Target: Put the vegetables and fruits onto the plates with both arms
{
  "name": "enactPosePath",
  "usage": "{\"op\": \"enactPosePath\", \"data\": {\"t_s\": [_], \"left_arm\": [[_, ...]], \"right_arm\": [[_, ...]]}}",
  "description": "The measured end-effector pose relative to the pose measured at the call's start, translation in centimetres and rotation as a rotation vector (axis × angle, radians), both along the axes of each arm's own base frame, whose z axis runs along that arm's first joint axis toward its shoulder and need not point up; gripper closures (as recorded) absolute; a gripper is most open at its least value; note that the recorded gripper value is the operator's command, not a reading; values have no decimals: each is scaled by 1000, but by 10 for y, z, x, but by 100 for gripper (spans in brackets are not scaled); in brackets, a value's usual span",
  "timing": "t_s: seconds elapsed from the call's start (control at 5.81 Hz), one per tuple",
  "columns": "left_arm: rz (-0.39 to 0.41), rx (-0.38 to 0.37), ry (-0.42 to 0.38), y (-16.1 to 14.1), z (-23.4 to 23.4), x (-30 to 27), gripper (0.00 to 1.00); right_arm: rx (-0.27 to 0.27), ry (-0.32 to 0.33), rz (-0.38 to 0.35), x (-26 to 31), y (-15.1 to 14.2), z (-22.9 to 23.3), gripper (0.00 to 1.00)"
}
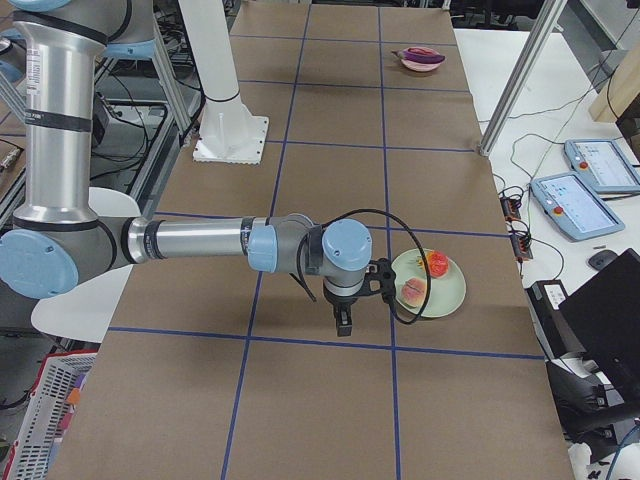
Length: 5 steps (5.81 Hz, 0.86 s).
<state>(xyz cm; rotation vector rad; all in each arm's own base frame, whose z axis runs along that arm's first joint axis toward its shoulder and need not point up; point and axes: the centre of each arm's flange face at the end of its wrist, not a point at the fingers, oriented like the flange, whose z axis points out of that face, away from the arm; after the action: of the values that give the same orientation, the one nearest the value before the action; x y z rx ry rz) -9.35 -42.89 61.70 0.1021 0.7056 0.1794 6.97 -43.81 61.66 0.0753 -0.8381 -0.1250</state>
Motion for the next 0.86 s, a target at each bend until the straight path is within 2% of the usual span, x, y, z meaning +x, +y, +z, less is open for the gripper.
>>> {"op": "enactPosePath", "data": {"t_s": [0.86], "left_arm": [[6,-7,1,2,7,0,0]], "right_arm": [[-16,2,74,-1,-5,-8,0]]}}
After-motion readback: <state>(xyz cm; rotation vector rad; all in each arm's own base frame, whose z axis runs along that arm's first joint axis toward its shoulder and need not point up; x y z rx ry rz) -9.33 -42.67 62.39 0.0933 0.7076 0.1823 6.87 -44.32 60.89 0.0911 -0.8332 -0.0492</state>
